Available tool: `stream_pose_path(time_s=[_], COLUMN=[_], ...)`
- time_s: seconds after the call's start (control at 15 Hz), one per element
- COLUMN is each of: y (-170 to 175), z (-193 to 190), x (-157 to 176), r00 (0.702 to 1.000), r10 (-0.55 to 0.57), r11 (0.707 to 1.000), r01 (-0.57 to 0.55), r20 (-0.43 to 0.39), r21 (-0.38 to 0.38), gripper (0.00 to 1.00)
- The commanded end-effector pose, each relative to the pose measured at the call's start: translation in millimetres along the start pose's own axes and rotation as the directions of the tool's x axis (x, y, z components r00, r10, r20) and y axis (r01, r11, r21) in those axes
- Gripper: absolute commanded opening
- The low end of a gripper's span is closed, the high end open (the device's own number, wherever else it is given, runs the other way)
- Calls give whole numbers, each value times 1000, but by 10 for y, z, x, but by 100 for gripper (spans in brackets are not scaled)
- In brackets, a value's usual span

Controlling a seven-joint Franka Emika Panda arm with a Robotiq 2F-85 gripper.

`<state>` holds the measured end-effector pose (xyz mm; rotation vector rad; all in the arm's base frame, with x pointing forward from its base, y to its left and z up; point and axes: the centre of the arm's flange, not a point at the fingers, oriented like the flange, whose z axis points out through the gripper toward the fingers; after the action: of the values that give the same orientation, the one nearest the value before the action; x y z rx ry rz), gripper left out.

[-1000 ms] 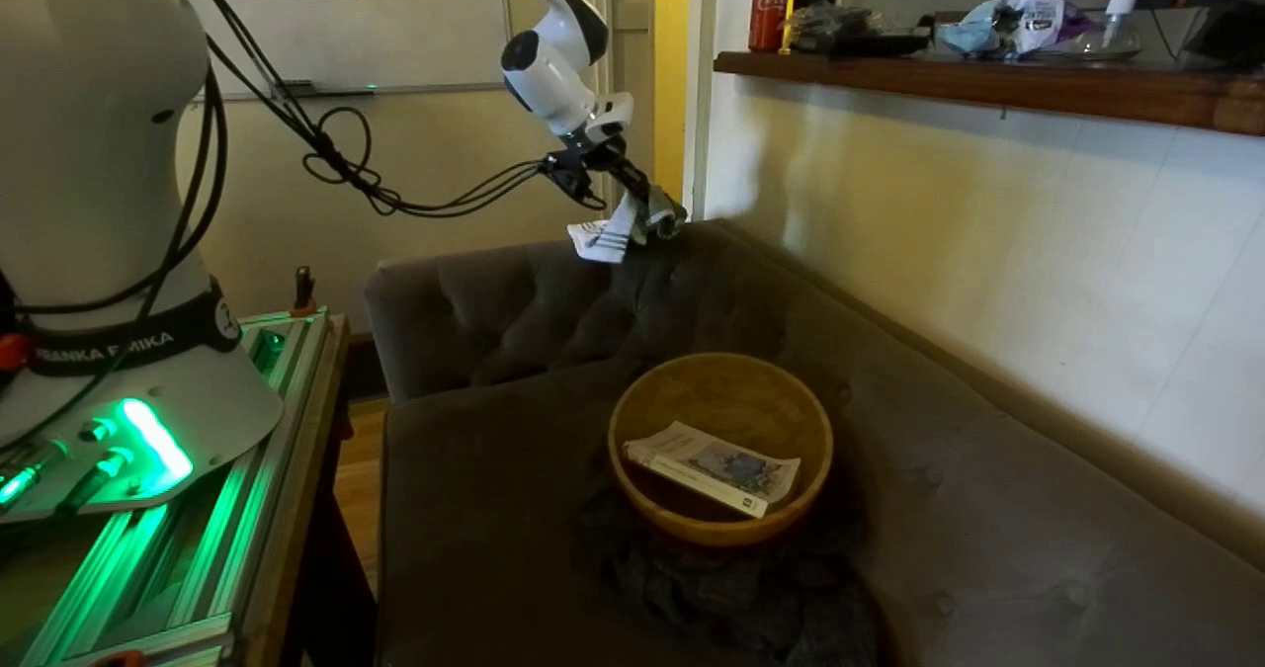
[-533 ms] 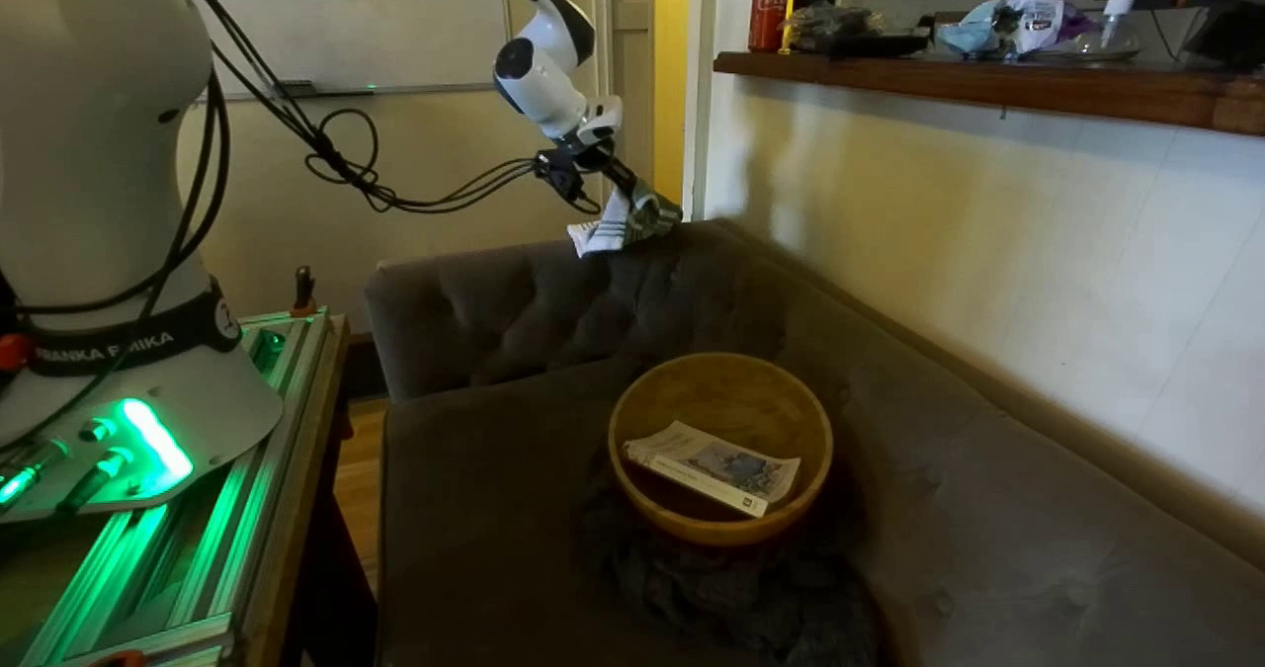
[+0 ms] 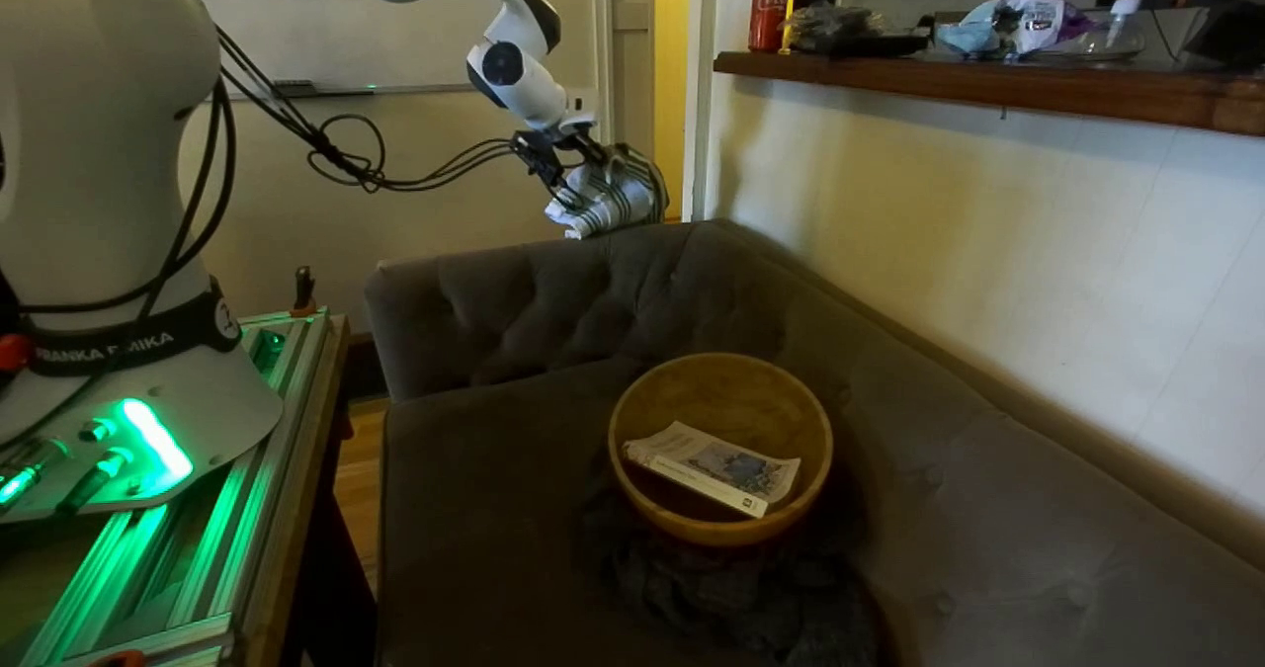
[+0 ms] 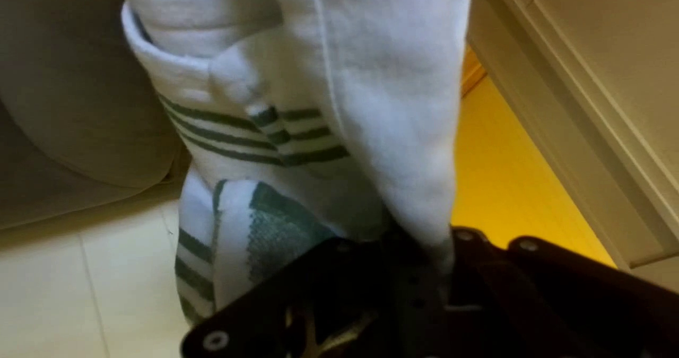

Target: Fold the white and green towel in half from right to left.

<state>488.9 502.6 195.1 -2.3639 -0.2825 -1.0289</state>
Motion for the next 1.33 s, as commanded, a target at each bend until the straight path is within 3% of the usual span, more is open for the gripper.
stream_pose_path(time_s=[0.0,0.07,0.13,0.2,0.8,1.07,1.27], y=[-62,-63,-60,-50,21,133,142], z=[177,217,242,263,277,109,47], x=[-121,-144,-163,-190,-215,17,67], r00=[999,999,999,998,996,996,995], r10=[26,43,49,53,82,75,89], r11=[999,999,999,999,995,987,986], r01=[-25,-43,-49,-53,-83,-81,-94], r20=[-27,-21,-22,-21,-20,-52,-40], r21=[21,10,10,3,-46,-140,-137], gripper=[2,2,35,36,97,100,100])
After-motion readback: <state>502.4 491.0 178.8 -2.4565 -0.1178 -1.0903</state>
